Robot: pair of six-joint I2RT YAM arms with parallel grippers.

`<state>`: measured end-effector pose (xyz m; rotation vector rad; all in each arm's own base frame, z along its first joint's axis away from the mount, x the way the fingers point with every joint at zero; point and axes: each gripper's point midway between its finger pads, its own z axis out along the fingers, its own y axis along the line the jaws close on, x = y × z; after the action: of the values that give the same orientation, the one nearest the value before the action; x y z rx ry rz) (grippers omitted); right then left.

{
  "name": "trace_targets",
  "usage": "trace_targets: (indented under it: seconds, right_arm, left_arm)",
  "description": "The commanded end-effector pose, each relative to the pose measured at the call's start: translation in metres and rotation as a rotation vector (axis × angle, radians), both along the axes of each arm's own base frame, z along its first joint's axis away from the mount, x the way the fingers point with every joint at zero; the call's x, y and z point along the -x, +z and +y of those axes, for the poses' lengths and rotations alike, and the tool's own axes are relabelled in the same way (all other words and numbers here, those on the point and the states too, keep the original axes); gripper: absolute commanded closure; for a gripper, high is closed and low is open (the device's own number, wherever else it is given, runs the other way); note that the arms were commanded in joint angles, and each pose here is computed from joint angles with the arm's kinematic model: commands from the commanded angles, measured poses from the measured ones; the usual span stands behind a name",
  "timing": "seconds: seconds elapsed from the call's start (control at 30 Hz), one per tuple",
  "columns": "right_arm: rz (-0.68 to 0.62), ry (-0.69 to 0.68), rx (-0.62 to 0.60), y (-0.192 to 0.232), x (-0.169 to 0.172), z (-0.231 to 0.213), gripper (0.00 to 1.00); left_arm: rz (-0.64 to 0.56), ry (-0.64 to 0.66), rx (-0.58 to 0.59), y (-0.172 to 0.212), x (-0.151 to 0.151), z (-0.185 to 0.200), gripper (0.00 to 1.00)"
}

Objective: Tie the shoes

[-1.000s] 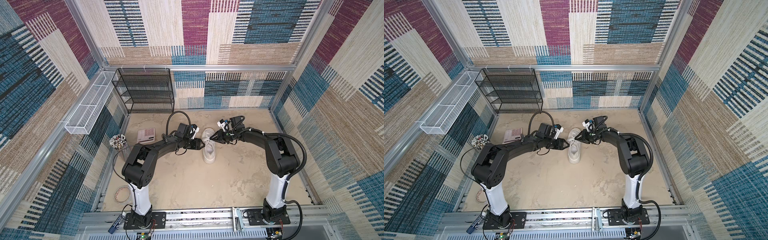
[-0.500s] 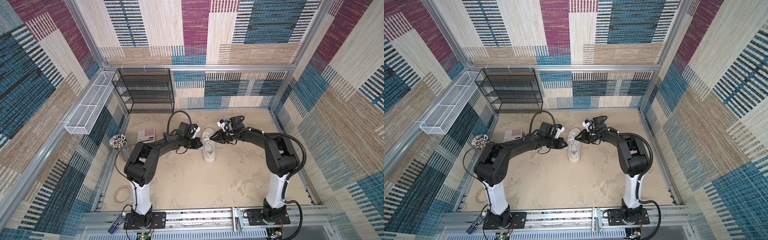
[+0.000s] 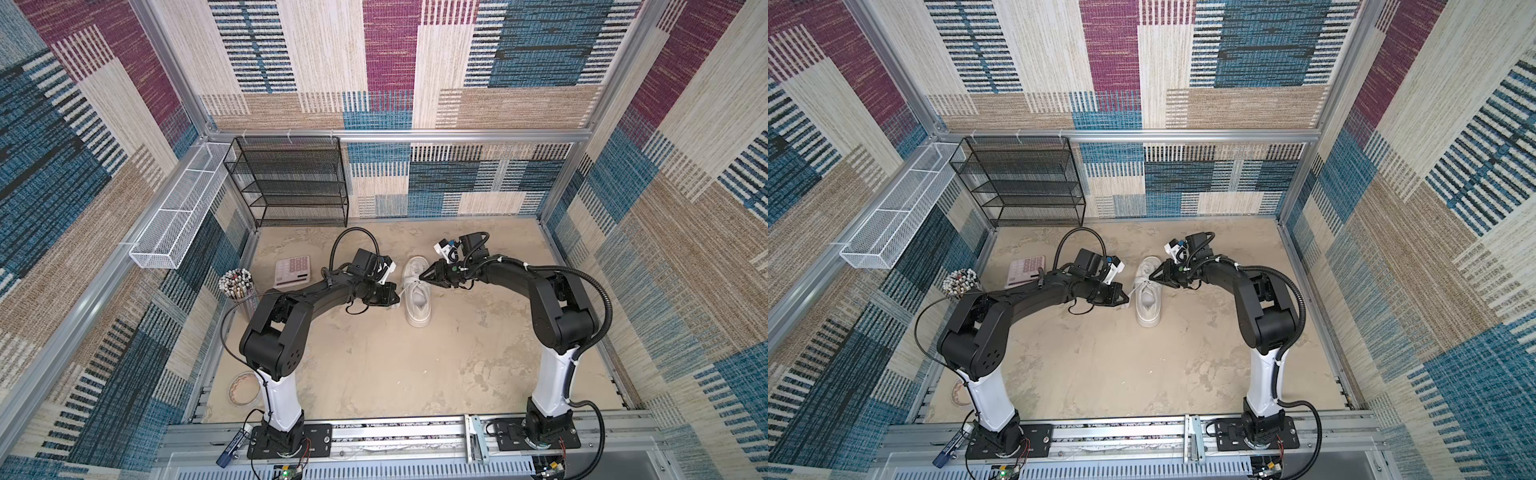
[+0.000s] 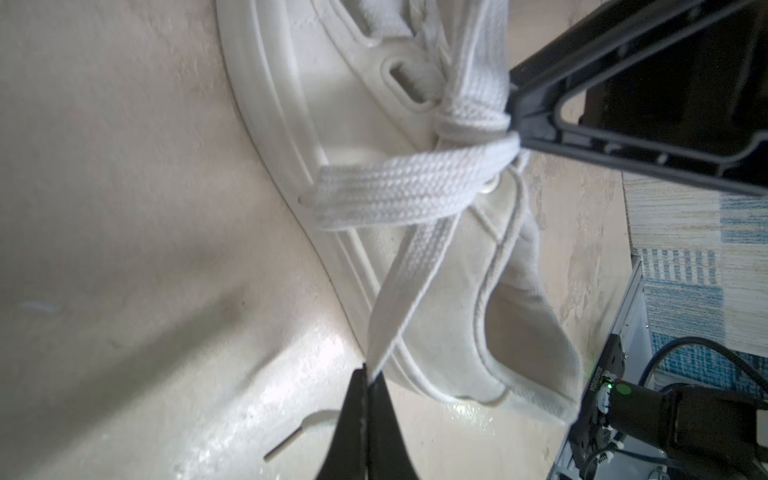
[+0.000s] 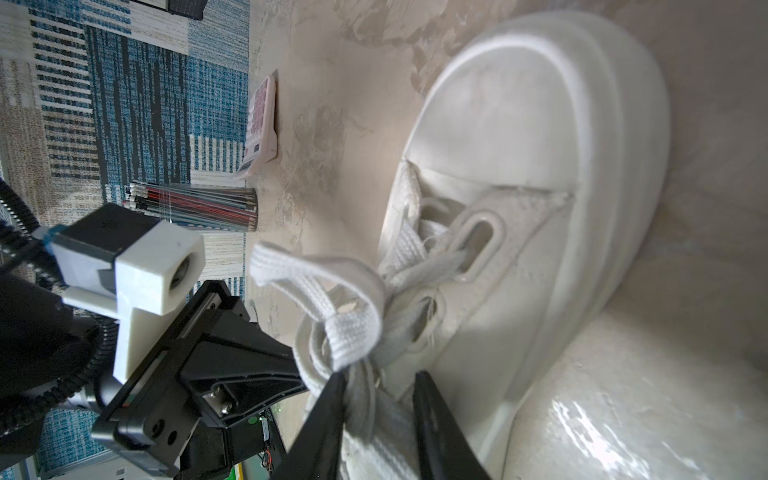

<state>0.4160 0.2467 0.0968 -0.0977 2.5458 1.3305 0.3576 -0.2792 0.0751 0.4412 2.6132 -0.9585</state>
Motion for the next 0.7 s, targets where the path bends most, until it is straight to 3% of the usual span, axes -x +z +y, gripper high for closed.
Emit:
trace_targets:
  seconds: [0.0,0.57,0.63,0.67]
  right_arm:
    - [-0.015,0.01,-0.016,0.005,0.0,0.002,0.68]
    - [-0.022,0.013,-0.021,0.009,0.0,0.003,0.67]
    - [-0.034,0.011,-0.038,0.016,0.0,0.003,0.65]
    - [-0.036,0.008,-0.044,0.018,0.0,0.004,0.63]
  left_arm:
    - [-0.007,-0.046,-0.028,-0.001,0.01,0.006,1.0]
    - [0.01,-0.038,-0.057,0.0,0.03,0.02,1.0]
    - [-0.003,-0.034,-0.051,0.005,0.029,0.021,0.63]
    - [-0.015,-0.031,-0.051,0.008,0.028,0.021,0.6]
